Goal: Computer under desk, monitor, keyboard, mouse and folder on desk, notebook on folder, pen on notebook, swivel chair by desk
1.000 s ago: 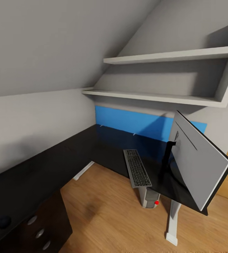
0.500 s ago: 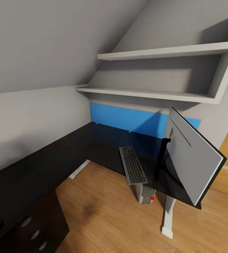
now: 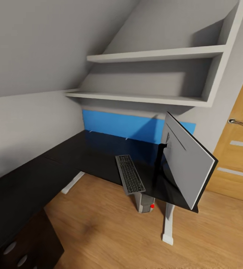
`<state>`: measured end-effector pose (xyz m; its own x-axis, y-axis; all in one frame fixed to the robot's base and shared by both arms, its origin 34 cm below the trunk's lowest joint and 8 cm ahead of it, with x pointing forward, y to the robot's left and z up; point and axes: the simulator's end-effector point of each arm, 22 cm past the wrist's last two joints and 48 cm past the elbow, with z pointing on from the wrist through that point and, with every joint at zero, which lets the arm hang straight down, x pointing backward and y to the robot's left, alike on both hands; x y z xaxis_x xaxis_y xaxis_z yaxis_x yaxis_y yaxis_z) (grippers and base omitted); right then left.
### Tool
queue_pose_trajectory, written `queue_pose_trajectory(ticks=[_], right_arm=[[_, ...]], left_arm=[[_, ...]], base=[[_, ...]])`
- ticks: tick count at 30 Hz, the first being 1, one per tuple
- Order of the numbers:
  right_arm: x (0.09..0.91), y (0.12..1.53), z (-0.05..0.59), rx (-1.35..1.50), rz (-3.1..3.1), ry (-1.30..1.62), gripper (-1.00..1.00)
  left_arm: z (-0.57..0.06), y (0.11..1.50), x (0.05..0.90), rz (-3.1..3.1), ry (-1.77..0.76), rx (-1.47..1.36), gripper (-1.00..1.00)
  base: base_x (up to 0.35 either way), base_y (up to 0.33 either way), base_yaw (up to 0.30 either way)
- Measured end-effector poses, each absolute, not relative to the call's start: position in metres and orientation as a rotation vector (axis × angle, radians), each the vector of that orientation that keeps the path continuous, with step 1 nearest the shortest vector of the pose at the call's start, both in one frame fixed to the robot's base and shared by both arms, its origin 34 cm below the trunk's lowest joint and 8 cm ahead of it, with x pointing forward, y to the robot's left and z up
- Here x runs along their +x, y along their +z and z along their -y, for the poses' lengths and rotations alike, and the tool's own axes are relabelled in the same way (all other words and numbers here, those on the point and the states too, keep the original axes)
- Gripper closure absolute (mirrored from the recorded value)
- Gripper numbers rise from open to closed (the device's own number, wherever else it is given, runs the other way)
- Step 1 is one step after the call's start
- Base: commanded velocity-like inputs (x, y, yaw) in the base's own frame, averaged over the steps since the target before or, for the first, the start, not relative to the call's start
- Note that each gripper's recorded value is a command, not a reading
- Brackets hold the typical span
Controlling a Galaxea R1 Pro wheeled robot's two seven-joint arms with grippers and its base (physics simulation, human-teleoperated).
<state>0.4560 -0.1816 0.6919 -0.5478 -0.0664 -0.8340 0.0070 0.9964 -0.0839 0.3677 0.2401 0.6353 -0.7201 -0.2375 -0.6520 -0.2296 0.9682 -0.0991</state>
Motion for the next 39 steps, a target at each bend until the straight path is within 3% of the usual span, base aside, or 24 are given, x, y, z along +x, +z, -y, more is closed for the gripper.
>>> queue_pose_trajectory(ticks=[39], right_arm=[[0.4559,0.6918,0.1811,-0.041,-2.149,-0.093,-1.0]], left_arm=[[-0.2388,0.6353,0.3678,-2.4,-0.018,-0.323,-1.0]], base=[[0.0,0.105,-0.269]])
